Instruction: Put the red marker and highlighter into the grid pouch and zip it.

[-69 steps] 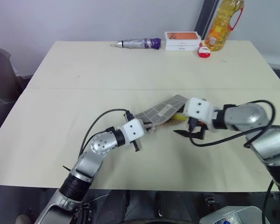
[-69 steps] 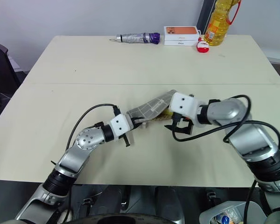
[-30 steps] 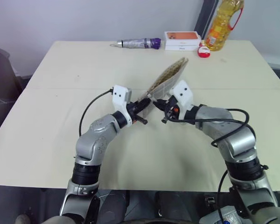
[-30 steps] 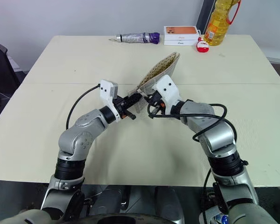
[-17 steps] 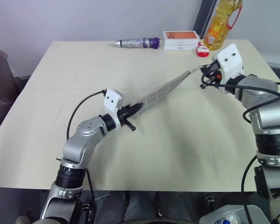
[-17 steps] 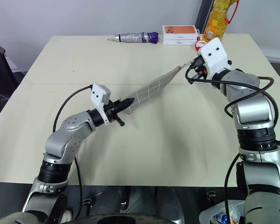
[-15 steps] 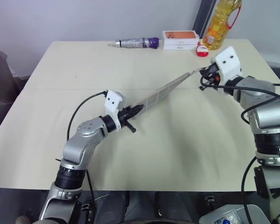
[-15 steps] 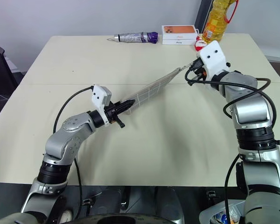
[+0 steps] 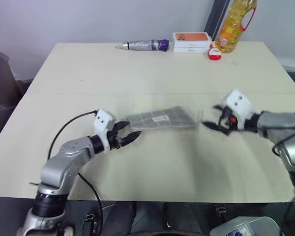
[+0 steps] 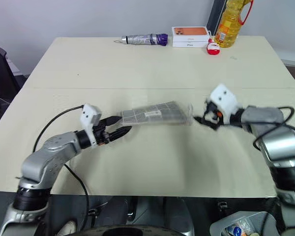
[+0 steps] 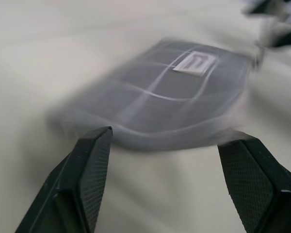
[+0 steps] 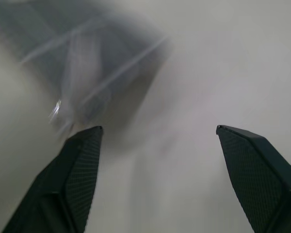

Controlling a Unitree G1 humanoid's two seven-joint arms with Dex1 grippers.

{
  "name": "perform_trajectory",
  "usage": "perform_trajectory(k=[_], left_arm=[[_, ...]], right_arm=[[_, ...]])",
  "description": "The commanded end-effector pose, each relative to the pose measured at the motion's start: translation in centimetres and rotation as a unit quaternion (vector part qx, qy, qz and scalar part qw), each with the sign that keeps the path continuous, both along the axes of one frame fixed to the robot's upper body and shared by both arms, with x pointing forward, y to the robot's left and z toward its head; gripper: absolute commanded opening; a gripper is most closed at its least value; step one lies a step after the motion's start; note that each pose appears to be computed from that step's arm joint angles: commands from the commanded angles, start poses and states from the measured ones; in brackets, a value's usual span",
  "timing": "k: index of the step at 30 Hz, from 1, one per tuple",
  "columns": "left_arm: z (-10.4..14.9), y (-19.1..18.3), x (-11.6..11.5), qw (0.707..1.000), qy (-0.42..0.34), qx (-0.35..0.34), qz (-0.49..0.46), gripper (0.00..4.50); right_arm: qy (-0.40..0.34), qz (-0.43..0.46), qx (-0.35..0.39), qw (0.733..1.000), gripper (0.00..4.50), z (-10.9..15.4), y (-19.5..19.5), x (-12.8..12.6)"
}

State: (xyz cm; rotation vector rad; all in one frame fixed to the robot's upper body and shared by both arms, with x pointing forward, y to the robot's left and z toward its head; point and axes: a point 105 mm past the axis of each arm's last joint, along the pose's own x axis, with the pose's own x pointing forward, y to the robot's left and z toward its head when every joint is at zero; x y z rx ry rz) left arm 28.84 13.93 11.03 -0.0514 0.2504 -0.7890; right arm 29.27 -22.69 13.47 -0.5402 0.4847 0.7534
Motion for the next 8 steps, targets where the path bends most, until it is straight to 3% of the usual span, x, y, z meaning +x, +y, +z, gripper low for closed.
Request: perform_trajectory(k=[1,8], left_arm=[[0.7,2.6,-0.5,0.999,-0.015,0.015,0.032,3.62],[0.7,7.1,-0.7,0.993,-0.021,0.041,0.107,3.62]], right_arm=[[-0.037,-0.002,-0.010,0.999,3.99,2.2,-1.2,-0.5],[-0.092,-0.054,-0.003,0.994,3.99,3.3,-3.0,1.4]])
